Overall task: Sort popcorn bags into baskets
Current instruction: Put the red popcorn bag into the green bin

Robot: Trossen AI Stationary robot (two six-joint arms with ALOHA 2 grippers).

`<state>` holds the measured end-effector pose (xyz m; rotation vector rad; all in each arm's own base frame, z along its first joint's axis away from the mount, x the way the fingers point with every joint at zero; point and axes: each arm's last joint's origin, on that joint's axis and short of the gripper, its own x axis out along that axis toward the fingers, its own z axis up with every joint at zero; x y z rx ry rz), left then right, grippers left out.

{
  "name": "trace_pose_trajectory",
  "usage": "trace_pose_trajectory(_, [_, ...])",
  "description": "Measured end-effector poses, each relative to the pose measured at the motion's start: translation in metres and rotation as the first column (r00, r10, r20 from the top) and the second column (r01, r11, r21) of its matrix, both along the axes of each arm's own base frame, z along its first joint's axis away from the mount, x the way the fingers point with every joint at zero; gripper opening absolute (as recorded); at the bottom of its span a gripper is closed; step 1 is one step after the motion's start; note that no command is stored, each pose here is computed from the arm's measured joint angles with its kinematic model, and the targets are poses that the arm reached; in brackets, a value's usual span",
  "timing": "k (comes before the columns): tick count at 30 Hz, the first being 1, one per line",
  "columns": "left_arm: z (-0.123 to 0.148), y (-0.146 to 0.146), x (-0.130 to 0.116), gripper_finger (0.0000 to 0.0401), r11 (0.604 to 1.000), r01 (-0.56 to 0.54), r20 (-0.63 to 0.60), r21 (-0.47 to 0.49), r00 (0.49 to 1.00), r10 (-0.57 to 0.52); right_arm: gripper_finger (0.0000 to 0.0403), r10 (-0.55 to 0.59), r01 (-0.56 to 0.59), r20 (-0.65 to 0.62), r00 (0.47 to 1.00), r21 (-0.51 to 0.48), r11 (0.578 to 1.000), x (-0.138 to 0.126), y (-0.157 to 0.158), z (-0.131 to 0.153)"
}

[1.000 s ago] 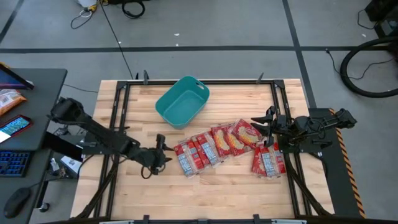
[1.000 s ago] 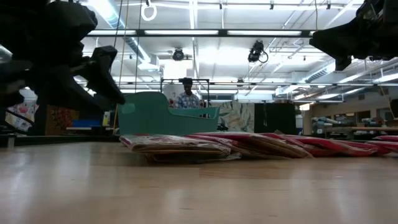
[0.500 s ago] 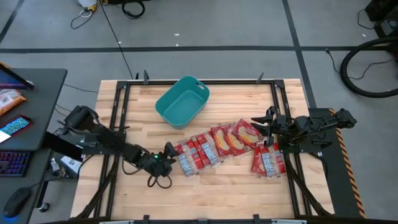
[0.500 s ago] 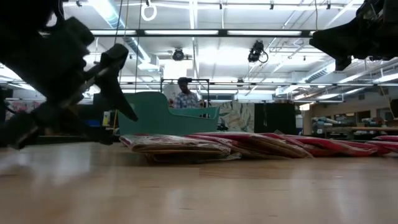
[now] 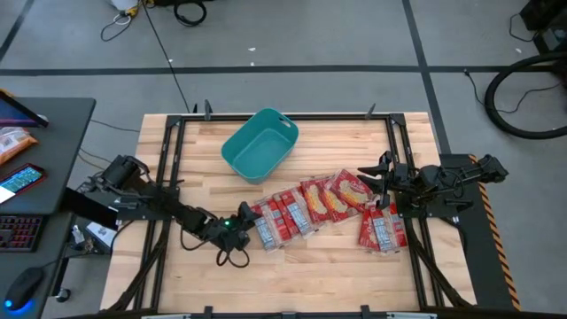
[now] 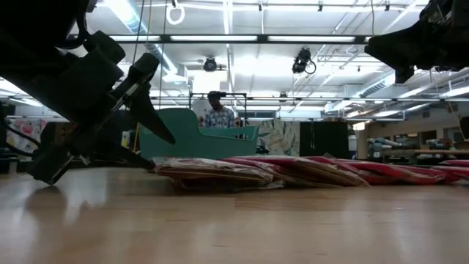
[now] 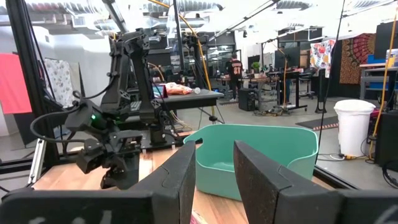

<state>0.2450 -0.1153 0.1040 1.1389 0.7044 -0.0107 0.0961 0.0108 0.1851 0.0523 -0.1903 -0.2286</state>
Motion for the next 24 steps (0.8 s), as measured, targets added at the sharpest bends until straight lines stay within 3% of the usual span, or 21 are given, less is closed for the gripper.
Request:
trace_pose_trajectory(6, [-0.002, 0.005, 0.003, 0.0143, 0.998, 0.001, -0.018, -0.057, 1.000, -0.002, 0.0114, 0.000, 0.000, -0.001, 1.000, 0.000, 1.000, 0.000, 0.000, 0.000])
trace_pose_trajectory(14, [-0.002, 0.007, 0.003, 0.0018, 0.985, -0.056, 0.004, -0.166, 0.998, 0.057, 0.0114, 0.000, 0.000, 0.000, 1.000, 0.000, 1.000, 0.000, 0.000, 0.000])
trace_pose_trajectory(24, [0.027, 0.009, -0.009, 0.0010, 0.960, -0.082, 0.038, -0.269, 0.995, 0.095, 0.0114, 0.000, 0.000, 0.000, 1.000, 0.000, 1.000, 0.000, 0.000, 0.000])
